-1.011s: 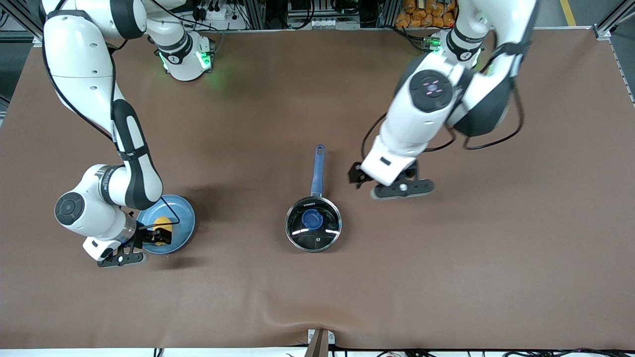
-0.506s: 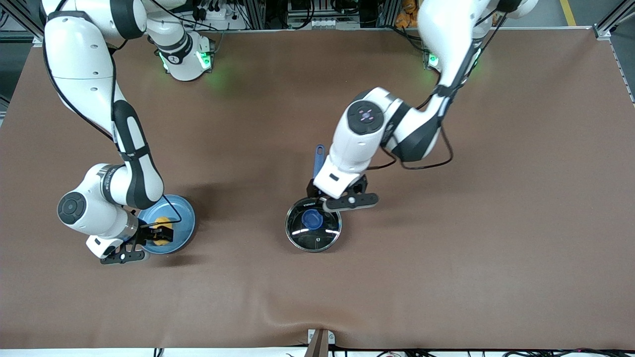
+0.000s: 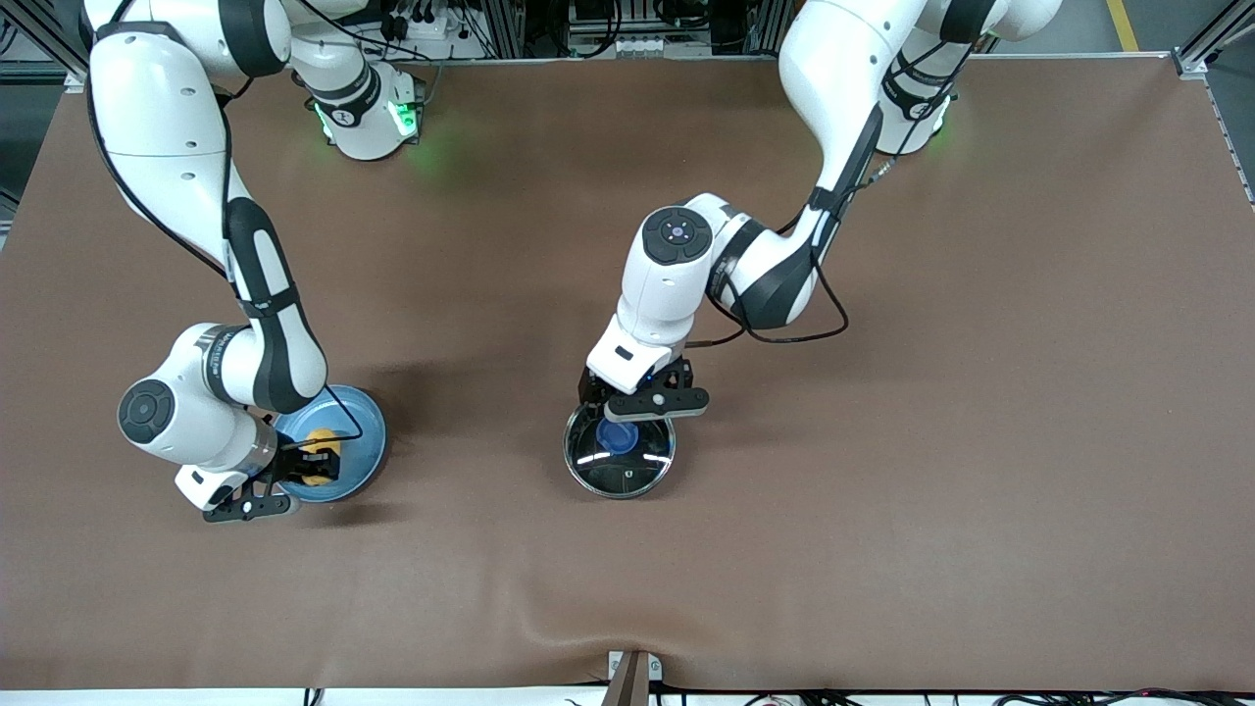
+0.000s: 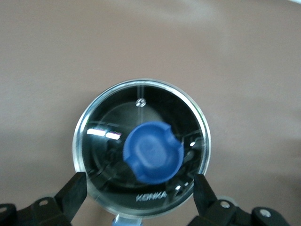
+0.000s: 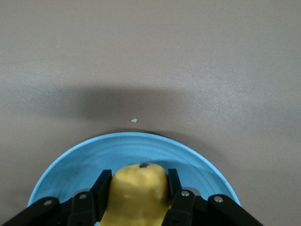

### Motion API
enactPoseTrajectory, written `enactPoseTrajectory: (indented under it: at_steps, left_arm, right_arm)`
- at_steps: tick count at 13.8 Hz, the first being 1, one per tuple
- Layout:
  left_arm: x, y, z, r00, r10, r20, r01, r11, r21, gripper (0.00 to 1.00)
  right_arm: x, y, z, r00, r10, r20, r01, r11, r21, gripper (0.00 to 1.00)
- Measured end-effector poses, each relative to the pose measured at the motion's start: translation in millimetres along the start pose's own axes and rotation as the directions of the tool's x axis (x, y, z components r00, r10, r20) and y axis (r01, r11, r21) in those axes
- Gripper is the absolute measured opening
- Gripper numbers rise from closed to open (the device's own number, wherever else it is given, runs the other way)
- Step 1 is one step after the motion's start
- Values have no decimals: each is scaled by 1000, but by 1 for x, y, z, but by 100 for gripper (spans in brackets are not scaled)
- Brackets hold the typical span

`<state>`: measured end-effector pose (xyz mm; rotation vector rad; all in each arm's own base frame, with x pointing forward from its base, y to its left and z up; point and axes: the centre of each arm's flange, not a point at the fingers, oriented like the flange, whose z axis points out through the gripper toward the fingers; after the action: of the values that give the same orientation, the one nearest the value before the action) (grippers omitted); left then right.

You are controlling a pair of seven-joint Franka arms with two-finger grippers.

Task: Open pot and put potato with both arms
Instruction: 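Lift the potato with the right gripper while the left gripper lifts the lid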

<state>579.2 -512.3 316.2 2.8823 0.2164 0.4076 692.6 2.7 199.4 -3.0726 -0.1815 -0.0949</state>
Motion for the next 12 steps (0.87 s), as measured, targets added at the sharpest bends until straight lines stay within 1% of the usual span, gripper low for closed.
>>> enactPoseTrajectory:
  at_steps: [1, 3, 5, 9, 12]
  left_arm:
    - [0, 0, 10, 1000, -4, -23, 4, 1000, -24, 100]
    - [-3, -3, 32, 999, -7, -49, 5, 999, -47, 100]
    - [-4, -5, 42, 998, -8, -56, 5, 999, -50, 100]
    - [-2, -2, 38, 997, -3, -72, -1, 999, -53, 100]
    - [-7, 1, 41, 997, 8, -76, -11, 999, -45, 100]
  right_arm:
    - [0, -1, 0, 1000, 0, 3, 0, 1000, 3, 53]
    - [2, -3, -6, 1000, -1, 10, 1, 1000, 12, 53]
    - [7, -6, -21, 1000, -7, 4, 6, 1000, 21, 53]
    - [14, -17, -69, 1000, -20, -11, 20, 999, 49, 53]
    - [17, -28, -93, 999, -29, -30, 31, 998, 61, 53]
